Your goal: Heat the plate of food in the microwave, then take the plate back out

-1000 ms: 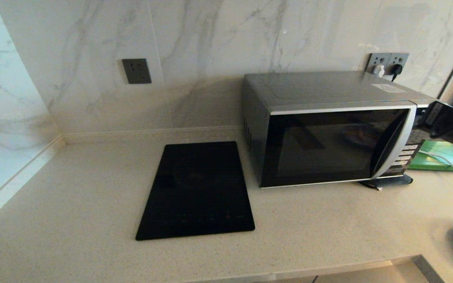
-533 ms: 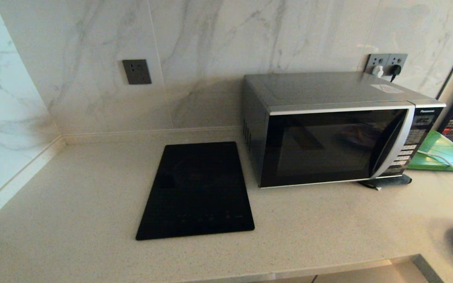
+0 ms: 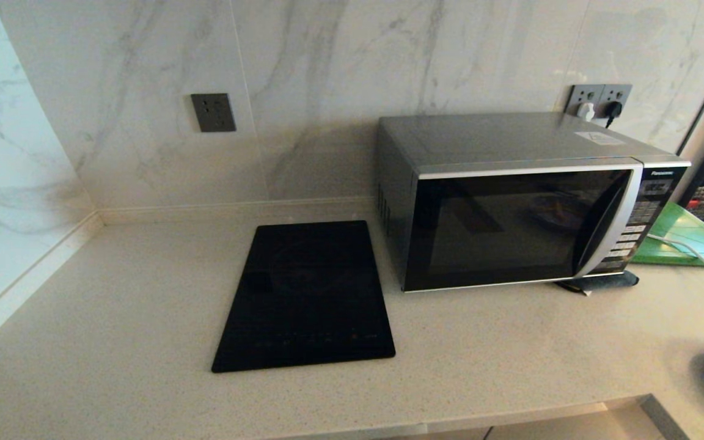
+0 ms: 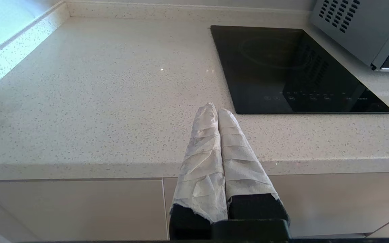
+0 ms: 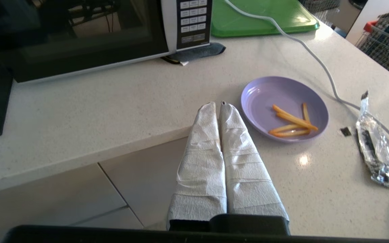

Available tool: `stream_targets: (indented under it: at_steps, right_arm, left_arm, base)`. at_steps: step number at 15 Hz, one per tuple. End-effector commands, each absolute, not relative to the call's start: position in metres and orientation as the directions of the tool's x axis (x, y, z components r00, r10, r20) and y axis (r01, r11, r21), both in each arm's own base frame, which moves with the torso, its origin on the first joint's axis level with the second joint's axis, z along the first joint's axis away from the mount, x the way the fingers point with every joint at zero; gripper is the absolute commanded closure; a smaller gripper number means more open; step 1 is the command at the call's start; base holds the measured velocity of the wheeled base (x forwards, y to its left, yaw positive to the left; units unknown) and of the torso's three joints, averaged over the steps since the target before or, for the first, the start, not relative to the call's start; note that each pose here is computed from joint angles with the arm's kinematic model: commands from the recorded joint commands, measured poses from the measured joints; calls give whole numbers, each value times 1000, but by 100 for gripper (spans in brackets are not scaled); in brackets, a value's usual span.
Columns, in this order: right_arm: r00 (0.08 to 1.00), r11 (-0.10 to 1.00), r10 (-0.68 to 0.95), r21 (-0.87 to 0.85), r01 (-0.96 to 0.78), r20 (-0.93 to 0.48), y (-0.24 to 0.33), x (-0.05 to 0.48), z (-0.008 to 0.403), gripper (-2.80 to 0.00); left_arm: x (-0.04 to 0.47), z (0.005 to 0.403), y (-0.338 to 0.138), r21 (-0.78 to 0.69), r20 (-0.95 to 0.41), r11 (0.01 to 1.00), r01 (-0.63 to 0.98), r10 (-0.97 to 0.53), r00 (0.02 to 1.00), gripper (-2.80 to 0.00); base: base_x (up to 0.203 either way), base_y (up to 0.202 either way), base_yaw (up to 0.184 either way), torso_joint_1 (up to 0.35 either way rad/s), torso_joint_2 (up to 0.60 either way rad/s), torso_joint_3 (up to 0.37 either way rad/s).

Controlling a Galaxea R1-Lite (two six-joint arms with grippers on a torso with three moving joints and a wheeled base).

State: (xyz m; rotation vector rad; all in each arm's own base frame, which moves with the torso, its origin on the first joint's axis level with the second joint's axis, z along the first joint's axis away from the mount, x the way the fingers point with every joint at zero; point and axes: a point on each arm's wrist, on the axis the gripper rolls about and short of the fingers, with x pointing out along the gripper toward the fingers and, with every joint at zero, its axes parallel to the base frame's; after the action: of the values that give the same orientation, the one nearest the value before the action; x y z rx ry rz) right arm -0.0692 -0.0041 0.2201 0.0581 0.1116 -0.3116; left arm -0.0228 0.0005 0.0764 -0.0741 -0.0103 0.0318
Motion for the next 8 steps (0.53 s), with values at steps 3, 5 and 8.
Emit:
stream_targets:
  at_steps: [3, 5, 8]
  right_arm:
    - [957, 954, -291, 63, 292, -16, -6, -110, 184, 0]
    - [949, 950, -292, 81, 302, -118, -6, -121, 160, 0]
    - [940, 935, -288, 158, 317, -184, -6, -115, 151, 0]
  left_arm:
    - [-23, 76, 1, -75, 8, 997, -33, 33, 999, 0]
    - [-23, 76, 1, -75, 8, 997, -33, 34, 999, 0]
    - [-23, 76, 1, -75, 8, 997, -33, 34, 999, 0]
  base:
    - [0, 0, 0, 0, 0, 0]
    - [0, 0, 0, 0, 0, 0]
    - [0, 0, 0, 0, 0, 0]
